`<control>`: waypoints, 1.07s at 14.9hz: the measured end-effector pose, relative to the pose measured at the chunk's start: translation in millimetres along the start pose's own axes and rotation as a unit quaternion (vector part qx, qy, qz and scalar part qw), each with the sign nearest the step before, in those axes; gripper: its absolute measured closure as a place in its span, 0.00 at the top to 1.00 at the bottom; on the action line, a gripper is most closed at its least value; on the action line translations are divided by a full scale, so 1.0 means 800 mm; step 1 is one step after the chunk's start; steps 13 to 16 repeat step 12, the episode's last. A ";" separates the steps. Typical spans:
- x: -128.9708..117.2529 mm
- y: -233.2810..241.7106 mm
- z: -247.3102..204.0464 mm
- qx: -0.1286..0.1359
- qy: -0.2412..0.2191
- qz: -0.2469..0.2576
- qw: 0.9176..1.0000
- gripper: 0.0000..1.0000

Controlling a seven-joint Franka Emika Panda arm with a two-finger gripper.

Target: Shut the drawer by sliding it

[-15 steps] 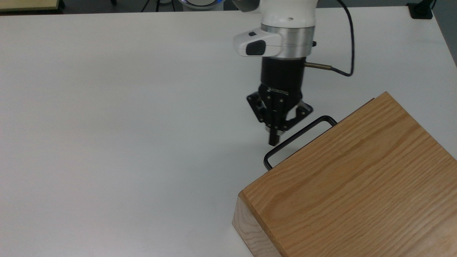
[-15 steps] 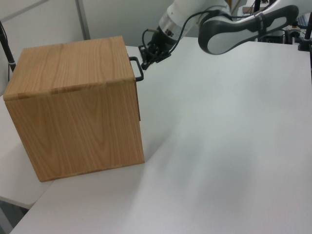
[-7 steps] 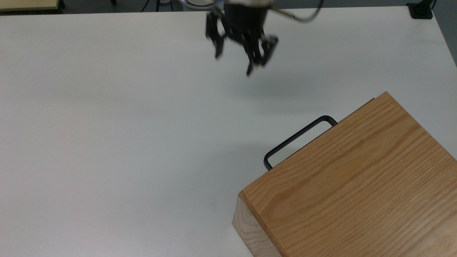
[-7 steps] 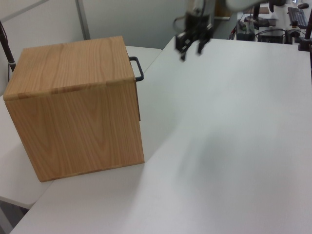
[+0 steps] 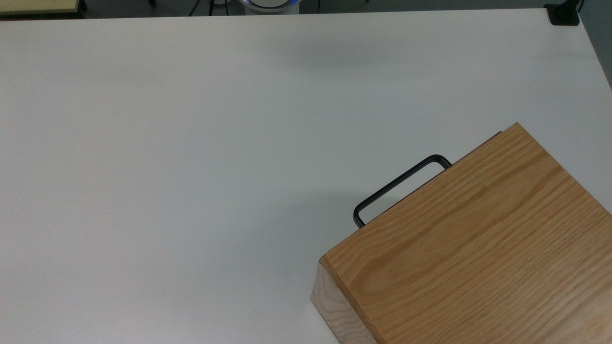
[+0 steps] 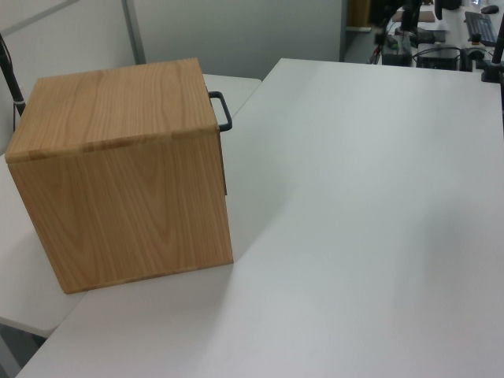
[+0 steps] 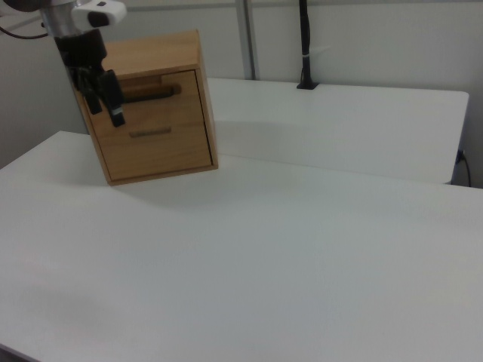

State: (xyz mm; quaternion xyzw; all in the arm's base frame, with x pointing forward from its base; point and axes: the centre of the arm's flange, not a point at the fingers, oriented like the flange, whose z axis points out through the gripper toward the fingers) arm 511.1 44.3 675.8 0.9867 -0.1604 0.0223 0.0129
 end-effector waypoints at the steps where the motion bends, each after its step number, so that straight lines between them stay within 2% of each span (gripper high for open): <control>1: 0.000 0.020 -0.004 0.005 0.001 -0.025 1.000 1.00; 3: 0.006 0.038 -0.004 0.012 0.011 -0.075 0.997 1.00; 5: 0.018 0.033 0.008 0.016 0.026 -0.103 0.994 1.00; 10: 0.039 0.018 0.045 0.009 0.013 -0.174 0.985 1.00; 16: 0.039 0.018 0.043 0.009 0.015 -0.182 0.983 1.00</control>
